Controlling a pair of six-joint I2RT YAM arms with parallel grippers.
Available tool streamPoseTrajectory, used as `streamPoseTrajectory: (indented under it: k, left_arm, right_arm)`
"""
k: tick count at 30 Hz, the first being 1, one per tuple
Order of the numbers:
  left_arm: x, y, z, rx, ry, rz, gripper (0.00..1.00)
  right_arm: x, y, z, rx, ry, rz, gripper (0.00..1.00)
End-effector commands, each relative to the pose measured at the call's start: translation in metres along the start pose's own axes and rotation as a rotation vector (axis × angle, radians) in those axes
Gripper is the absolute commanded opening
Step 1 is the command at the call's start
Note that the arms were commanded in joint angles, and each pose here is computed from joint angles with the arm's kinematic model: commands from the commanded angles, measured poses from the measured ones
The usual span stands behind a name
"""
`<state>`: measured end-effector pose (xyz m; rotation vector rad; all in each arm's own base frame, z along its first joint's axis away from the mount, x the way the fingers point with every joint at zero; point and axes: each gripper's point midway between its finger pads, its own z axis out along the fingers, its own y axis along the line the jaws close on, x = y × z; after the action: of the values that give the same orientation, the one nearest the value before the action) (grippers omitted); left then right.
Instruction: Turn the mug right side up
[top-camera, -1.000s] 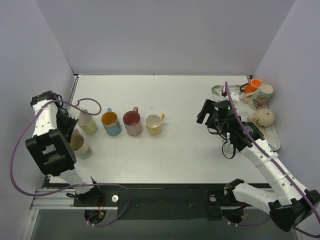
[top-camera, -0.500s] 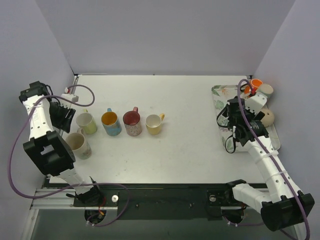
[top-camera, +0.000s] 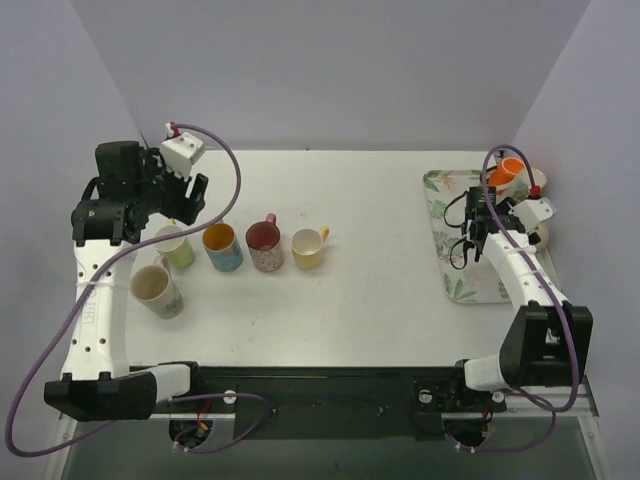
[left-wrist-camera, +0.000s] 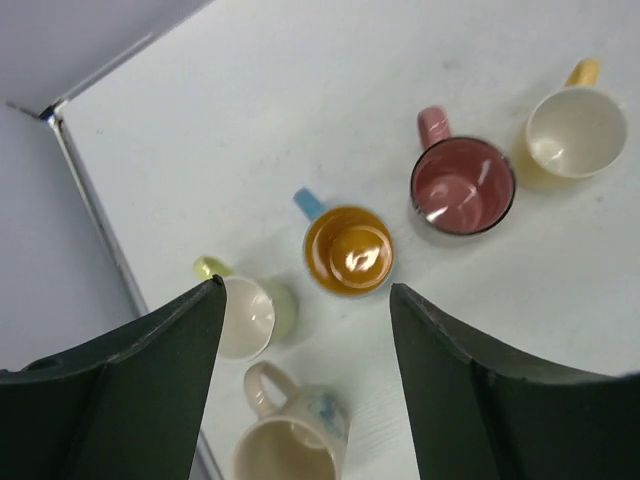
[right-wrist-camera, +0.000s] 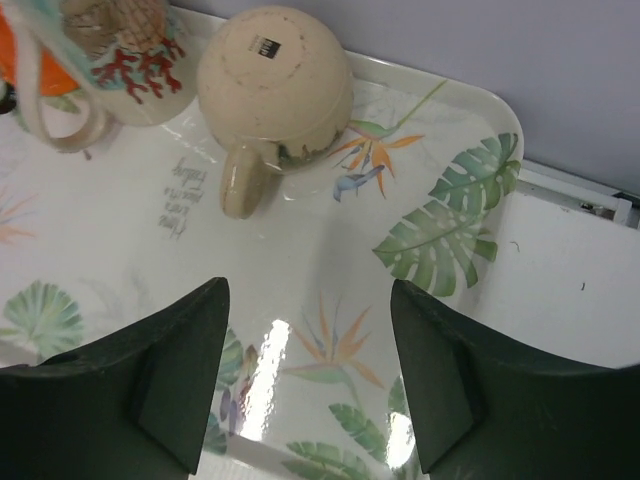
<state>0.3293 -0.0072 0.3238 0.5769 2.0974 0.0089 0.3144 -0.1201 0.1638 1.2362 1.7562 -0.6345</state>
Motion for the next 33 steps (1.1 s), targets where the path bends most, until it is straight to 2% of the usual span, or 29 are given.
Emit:
streamPoseTrajectory:
  k: [1,7,10,12,15,19,28,33]
  left_arm:
    - [-0.053,-0.033,0.028,0.134,-0.169,-0.077,0.77]
    - [-0.059,-0.06,0.043,0.205,-0.184,-0.055,0.77]
    - [-0.057,-0.061,0.048,0.213,-0.178,-0.051,0.77]
    - [-0.053,-0.063,0.053,0.226,-0.164,-0.055,0.77]
    - [-0.052,-0.065,0.058,0.241,-0.159,-0.057,0.77]
    - [-0.051,-0.066,0.062,0.248,-0.152,-0.061,0.77]
    - [-0.052,-0.07,0.062,0.279,-0.153,-0.059,0.76]
    - [-0.051,-0.072,0.062,0.289,-0.151,-0.058,0.76]
  right_arm:
    - [0.01,0.005,0.035,0.116,0.0,0.142,0.58]
    - [0.017,0.019,0.063,0.17,0.019,0.134,0.54]
    - [0.015,0.035,0.073,0.14,0.011,0.13,0.53]
    - [0.021,0.052,0.078,0.078,0.052,0.126,0.54]
    - [0.033,0.061,0.084,0.073,0.082,0.126,0.54]
    - [0.041,0.048,0.094,0.16,0.096,0.117,0.56]
    - [0.047,0.04,0.114,0.205,0.169,0.147,0.53]
    - [0.049,0.052,0.127,0.184,0.209,0.169,0.4]
